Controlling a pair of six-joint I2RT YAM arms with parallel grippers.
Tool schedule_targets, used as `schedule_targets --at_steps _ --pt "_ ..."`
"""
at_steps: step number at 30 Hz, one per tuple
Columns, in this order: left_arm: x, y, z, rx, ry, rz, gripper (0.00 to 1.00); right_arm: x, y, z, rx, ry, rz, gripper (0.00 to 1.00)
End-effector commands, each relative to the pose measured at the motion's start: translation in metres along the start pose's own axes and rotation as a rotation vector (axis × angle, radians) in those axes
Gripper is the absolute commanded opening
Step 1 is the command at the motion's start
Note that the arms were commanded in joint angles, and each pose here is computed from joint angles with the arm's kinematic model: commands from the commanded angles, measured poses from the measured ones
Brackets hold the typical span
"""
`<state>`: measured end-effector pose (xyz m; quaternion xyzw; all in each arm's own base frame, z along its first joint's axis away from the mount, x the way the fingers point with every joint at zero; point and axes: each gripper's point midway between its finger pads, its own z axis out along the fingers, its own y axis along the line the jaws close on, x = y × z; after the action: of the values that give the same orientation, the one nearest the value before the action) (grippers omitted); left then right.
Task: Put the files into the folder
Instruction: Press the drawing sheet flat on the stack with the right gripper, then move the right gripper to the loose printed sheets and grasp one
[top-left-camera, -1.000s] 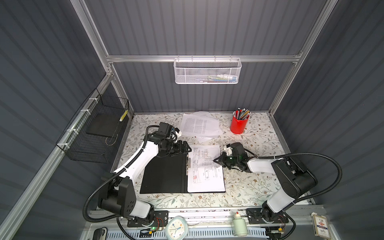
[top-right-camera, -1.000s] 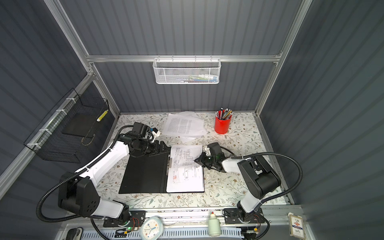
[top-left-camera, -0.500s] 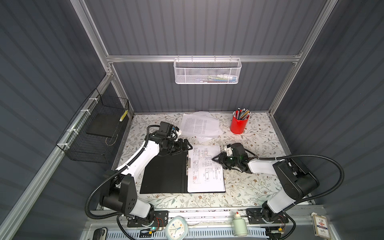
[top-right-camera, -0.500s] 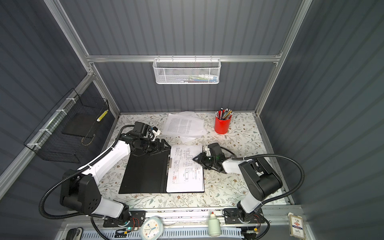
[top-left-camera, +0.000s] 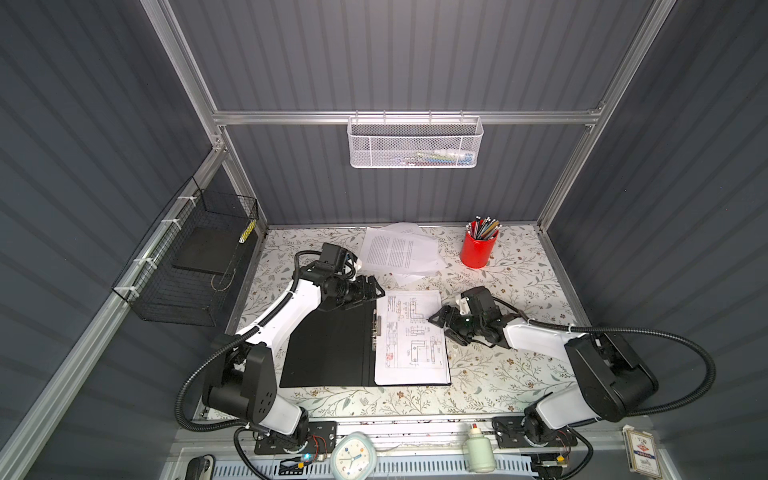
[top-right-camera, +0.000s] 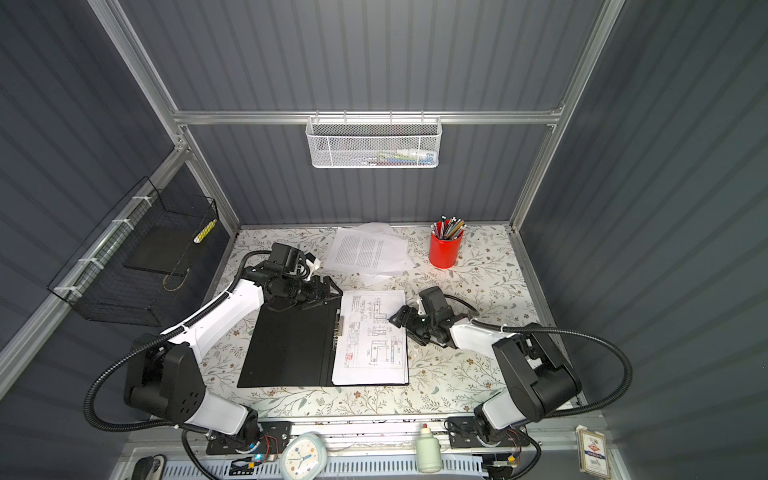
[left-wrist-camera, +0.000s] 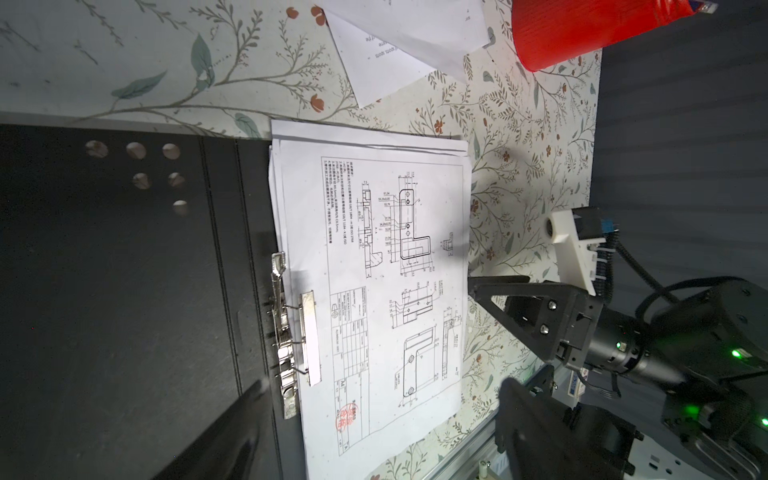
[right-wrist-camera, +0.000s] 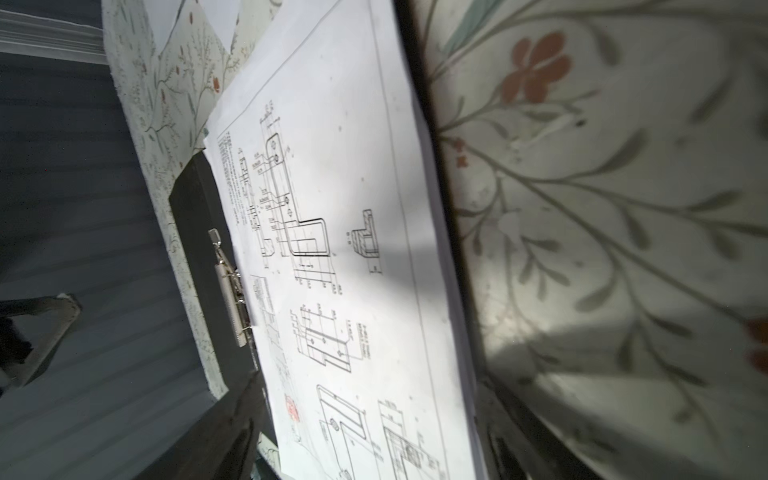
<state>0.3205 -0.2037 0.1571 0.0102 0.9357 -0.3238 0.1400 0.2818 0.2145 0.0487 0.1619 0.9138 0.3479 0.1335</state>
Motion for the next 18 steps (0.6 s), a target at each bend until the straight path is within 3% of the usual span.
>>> schedule_targets --at_steps 1,5,9,18 --pt "-0.005 0.0 -0.008 -0.012 -0.018 0.004 0.86 -0.012 -0.006 -0.014 0.09 -0.048 -0.043 0.83" --pt "-0.004 0.0 -0.008 -0.01 -0.018 0.005 0.86 -0.032 0.01 -0.021 0.082 -0.075 -0.073 0.84" --pt "-0.004 0.0 -0.009 -0.007 -0.023 0.003 0.86 -0.051 0.034 -0.01 0.006 -0.047 -0.037 0.76" --pt "-0.002 -0.003 -0.007 0.021 -0.024 -0.015 0.86 -0.119 0.069 0.023 -0.082 -0.139 0.171 0.55"
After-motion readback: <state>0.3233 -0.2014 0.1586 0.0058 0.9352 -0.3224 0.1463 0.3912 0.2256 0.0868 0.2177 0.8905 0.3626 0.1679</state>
